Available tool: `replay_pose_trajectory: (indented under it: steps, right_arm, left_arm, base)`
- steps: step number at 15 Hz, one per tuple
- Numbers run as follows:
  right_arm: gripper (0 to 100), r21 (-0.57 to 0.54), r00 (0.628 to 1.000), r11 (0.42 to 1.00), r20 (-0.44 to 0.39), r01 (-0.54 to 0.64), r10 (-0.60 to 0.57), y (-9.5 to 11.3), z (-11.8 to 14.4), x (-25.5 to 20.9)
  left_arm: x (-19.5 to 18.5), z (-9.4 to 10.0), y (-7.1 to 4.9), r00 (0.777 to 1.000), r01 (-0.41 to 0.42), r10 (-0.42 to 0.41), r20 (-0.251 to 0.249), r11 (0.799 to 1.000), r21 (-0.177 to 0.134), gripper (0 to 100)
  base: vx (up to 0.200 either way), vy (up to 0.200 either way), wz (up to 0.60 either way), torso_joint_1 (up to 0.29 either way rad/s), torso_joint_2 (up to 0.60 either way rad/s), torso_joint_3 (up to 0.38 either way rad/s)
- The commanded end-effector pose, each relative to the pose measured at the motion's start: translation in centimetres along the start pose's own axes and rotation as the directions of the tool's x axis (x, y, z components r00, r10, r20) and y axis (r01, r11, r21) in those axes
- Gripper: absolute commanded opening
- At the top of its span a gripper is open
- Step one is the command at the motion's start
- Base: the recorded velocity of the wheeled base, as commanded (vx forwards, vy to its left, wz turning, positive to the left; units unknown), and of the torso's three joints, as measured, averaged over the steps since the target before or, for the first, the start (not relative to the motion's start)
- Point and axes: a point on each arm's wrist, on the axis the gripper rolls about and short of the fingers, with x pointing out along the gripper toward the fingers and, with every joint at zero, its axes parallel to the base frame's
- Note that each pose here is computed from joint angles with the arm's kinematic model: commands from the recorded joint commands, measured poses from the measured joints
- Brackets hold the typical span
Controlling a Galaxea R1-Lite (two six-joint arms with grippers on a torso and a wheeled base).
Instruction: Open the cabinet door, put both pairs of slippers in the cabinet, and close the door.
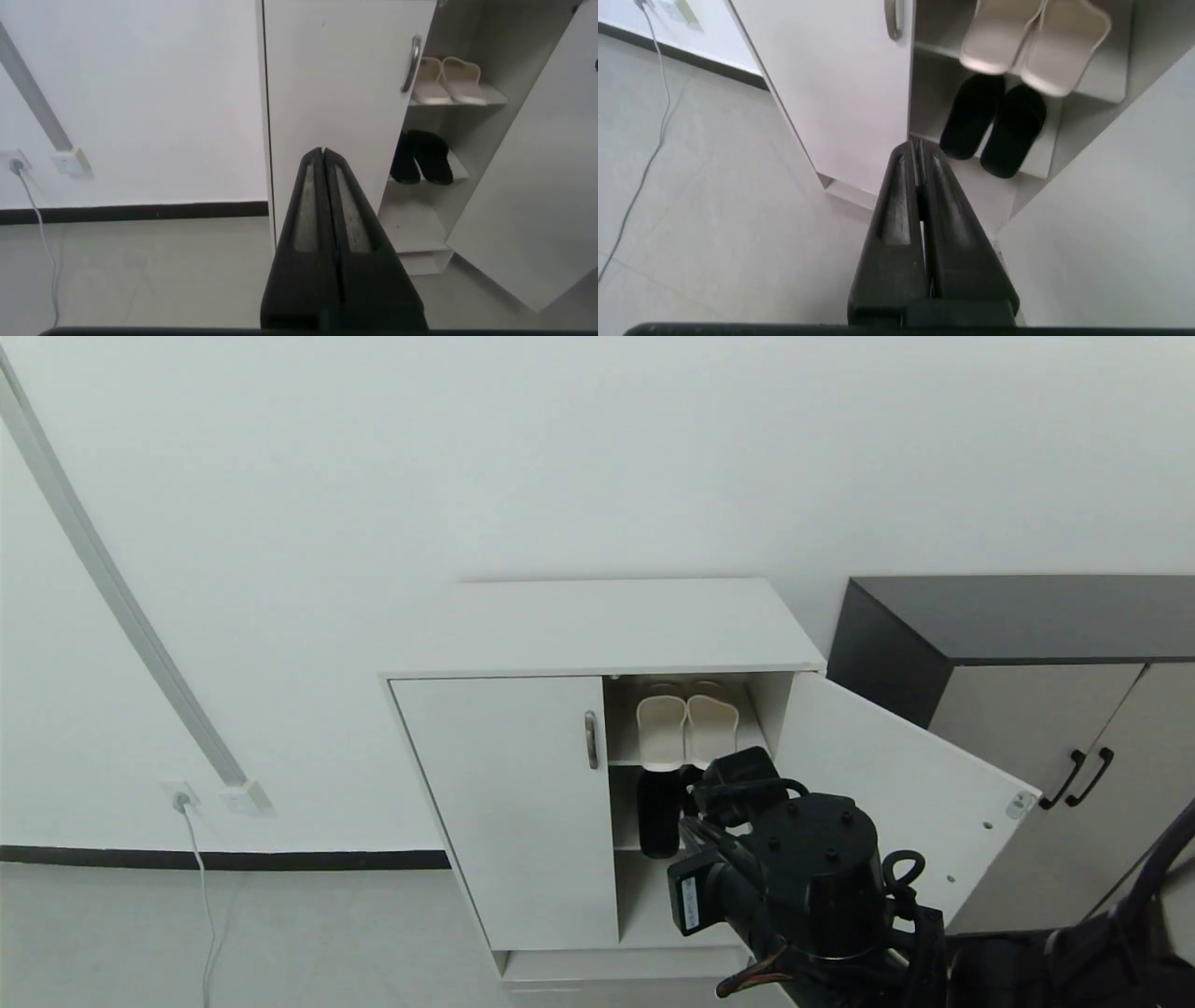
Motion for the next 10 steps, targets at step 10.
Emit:
replay_pose_trajectory:
  steps: [10]
  right_arm:
    - [0,-0.039,1.0,0.999,-0.008,0.006,-0.006,-0.3,-0.39,-0.1]
  left_arm:
    - [0.01,0.0,0.0,1.0,0.0,0.0,-0.001,1.0,-0.001,0]
  base:
    - [0.0,0.0,0.0,0.196,-0.46,-0.262]
